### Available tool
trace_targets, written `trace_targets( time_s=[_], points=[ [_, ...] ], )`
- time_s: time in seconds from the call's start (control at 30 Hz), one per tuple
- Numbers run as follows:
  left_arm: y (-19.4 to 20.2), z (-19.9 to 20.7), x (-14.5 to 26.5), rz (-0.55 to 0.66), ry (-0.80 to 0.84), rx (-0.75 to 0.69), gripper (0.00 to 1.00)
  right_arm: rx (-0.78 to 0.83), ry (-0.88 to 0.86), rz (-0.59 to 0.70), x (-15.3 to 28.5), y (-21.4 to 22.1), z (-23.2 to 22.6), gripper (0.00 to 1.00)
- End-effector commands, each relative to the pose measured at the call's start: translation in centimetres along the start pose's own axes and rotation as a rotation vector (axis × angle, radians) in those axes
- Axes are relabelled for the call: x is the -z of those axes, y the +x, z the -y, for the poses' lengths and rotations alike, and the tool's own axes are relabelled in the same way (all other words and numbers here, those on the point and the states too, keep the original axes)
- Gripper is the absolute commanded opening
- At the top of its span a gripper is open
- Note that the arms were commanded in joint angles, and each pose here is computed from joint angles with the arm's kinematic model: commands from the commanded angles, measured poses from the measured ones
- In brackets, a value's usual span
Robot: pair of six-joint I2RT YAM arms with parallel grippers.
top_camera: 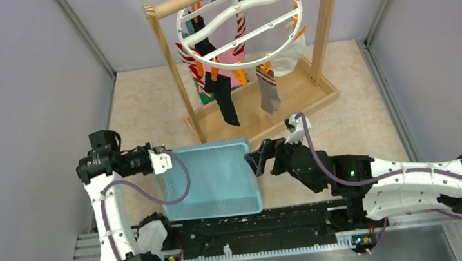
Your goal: Remove the socks clipped to the hanger
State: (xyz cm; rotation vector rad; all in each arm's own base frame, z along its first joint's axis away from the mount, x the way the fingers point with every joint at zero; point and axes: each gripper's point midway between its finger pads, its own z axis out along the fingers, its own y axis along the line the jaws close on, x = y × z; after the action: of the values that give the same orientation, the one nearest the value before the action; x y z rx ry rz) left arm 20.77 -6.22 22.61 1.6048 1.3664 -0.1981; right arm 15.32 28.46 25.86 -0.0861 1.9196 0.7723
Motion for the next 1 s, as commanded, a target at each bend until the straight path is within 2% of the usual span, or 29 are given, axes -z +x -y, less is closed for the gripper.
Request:
trace_targets(
  time_s=[0.0, 0.17, 0.37, 0.5, 0.53, 0.6, 0.63, 0.67, 0.7, 0.73, 0.77, 0.8, 0.83, 0.87, 0.97],
  points=[
    [-3.7, 0.3, -0.8, 0.171, 0.005, 0.113, 0.0, 0.059, -0.028, -0.032, 1.2, 0.0, 0.7, 0.98],
    [-2.2, 1.8, -2.1, 0.123, 0.059, 0.168, 0.0, 0.089, -0.04, -0.051, 1.2, 0.1, 0.2, 0.98],
    [-0.8, 2.9, -3.2, 0.093, 0.039, 0.234, 0.01, 0.133, -0.007, -0.129, 0.9, 1.9, 0.5, 0.96],
    [-1.1, 3.6, -4.0, 0.116, 0.063, 0.286, 0.04, 0.167, 0.07, -0.179, 0.2, 4.5, 2.3, 0.8],
    [-1.2, 3.7, -4.2, 0.123, 0.071, 0.292, 0.05, 0.167, 0.081, -0.182, 0.1, 4.9, 2.7, 0.74],
    [-1.4, 3.8, -4.5, 0.139, 0.075, 0.3, 0.09, 0.16, 0.087, -0.18, -0.3, 5.5, 3.0, 0.56],
    [-1.5, 3.6, -4.6, 0.147, 0.071, 0.311, 0.16, 0.161, 0.085, -0.174, -0.4, 5.7, 3.0, 0.48],
    [-1.5, 3.5, -4.7, 0.151, 0.066, 0.327, 0.23, 0.156, 0.09, -0.167, -0.6, 5.6, 3.1, 0.25],
    [-1.6, 3.4, -4.8, 0.155, 0.064, 0.34, 0.27, 0.147, 0.106, -0.168, -1.0, 5.5, 3.5, 0.09],
    [-1.6, 3.4, -4.8, 0.158, 0.066, 0.343, 0.29, 0.135, 0.123, -0.18, -1.3, 5.6, 4.0, 0.0],
    [-1.7, 3.4, -4.9, 0.158, 0.068, 0.345, 0.34, 0.122, 0.137, -0.196, -1.6, 5.7, 4.5, 0.0],
    [-1.6, 3.3, -4.8, 0.155, 0.066, 0.346, 0.52, 0.116, 0.156, -0.211, -1.9, 5.8, 5.1, 0.0],
    [-1.6, 3.2, -4.8, 0.15, 0.065, 0.346, 0.78, 0.118, 0.169, -0.219, -2.0, 5.8, 5.6, 0.0],
    [-1.6, 3.1, -4.7, 0.142, 0.061, 0.349, 0.95, 0.125, 0.185, -0.23, -2.0, 5.8, 6.2, 0.0],
    [-1.3, 2.5, -4.4, 0.108, 0.051, 0.366, 0.99, 0.203, 0.261, -0.268, -1.6, 6.1, 9.0, 0.0]
  ],
)
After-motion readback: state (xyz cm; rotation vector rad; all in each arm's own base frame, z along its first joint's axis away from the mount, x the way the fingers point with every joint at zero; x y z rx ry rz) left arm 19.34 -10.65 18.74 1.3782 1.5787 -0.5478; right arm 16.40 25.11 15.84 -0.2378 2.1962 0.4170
